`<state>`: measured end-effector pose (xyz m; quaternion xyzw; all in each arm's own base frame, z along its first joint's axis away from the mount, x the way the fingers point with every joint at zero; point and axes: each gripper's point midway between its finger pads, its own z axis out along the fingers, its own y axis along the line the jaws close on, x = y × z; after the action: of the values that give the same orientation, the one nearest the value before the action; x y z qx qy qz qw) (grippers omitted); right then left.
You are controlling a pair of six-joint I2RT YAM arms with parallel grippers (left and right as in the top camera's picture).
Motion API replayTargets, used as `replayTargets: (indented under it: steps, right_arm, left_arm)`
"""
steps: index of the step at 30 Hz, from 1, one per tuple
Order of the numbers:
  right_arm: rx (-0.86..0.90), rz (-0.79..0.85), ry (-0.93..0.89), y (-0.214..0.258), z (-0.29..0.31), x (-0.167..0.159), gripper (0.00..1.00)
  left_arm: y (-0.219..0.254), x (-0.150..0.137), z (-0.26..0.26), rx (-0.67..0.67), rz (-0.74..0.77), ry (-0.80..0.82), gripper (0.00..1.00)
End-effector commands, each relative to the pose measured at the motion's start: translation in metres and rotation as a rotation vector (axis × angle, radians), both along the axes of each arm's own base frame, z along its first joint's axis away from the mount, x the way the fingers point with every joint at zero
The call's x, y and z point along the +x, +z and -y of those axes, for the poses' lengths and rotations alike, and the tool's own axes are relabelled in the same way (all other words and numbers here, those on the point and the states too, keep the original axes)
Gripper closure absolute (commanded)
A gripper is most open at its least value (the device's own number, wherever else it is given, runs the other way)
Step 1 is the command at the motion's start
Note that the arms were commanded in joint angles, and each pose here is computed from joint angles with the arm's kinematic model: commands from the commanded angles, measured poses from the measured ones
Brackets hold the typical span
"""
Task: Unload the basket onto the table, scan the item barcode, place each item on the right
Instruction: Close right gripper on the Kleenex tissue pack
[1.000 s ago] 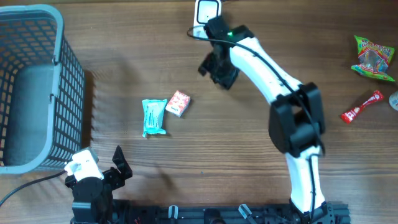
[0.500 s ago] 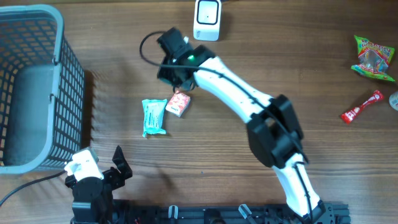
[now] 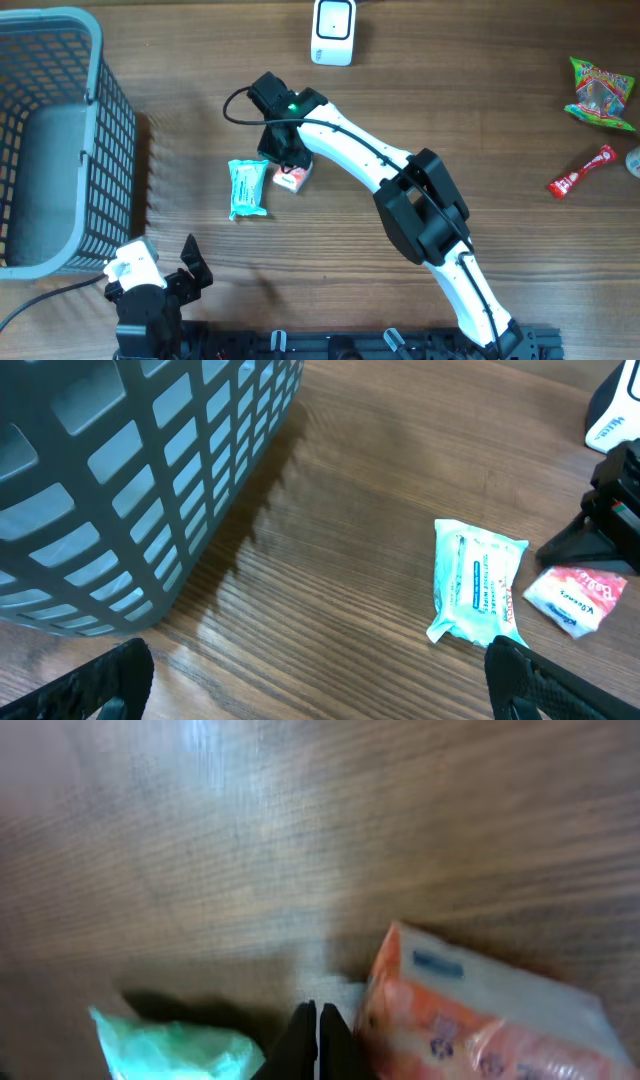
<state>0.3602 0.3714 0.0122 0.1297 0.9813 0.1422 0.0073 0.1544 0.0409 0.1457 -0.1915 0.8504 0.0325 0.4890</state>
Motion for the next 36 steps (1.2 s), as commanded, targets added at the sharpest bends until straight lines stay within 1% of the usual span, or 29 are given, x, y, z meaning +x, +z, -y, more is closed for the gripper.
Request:
replayTargets:
  steps: [1,3,8,12,15,17,18,19,20,21,23,27,28,31,36]
  right_arm:
    - [0.032,-0.111,0.168,-0.011,-0.002,-0.030,0.95]
    - [-0.047,-0.161,0.211,-0.014,0.017,-0.044,0.95]
    - [-0.252,-0.225,0.302,-0.016,0.067,-0.062,0.95]
    - [-0.382,-0.205,0.319,-0.006,0.093,-0.060,0.96]
    - [-0.452,-0.172,0.292,0.014,0.108,-0.055,0.95]
    - [-0.466,-0.157,0.256,0.030,0.113,-0.056,0.95]
    - [-0.459,-0.156,0.242,0.038,0.114,-0.057,0.94]
    - [-0.449,-0.154,0.219,0.048,0.114,-0.060,0.84]
    - [-0.439,-0.156,0.192,0.056,0.115,-0.063,0.50]
    - [-0.428,-0.163,0.146,0.063,0.115,-0.066,0.26]
    - [-0.391,-0.191,0.036,0.072,0.111,-0.072,0.02]
    - [-0.379,-0.212,-0.162,0.072,0.108,-0.072,0.00]
    - [-0.370,-0.206,-0.184,0.069,0.106,-0.070,0.00]
    - [-0.309,-0.147,-0.167,0.057,0.095,-0.052,0.00]
    - [-0.291,-0.153,-0.214,0.043,0.100,-0.045,0.00]
  left_arm:
    - [-0.001,0.000,-0.002,0.001,0.002,0.015,0.00]
    - [-0.001,0.000,-0.002,0.001,0.002,0.015,0.00]
    - [-0.001,0.000,-0.002,0.001,0.002,0.014,0.00]
    - [-0.001,0.000,-0.002,0.001,0.002,0.015,0.00]
    - [-0.001,0.000,-0.002,0.001,0.002,0.015,0.00]
    - [-0.001,0.000,-0.002,0.001,0.002,0.015,0.00]
    - [-0.001,0.000,-0.002,0.001,0.002,0.015,0.00]
    - [-0.001,0.000,-0.002,0.001,0.002,0.014,0.00]
    - [-0.001,0.000,-0.002,0.001,0.002,0.015,0.00]
    - [-0.001,0.000,-0.002,0.001,0.002,0.015,0.00]
    - [-0.001,0.000,-0.002,0.001,0.002,0.015,0.00]
    - [-0.001,0.000,-0.002,0.001,0.002,0.015,0.00]
    - [-0.001,0.000,-0.002,0.001,0.002,0.015,0.00]
    - [-0.001,0.000,-0.002,0.001,0.002,0.014,0.00]
    - [-0.001,0.000,-0.002,0.001,0.002,0.015,0.00]
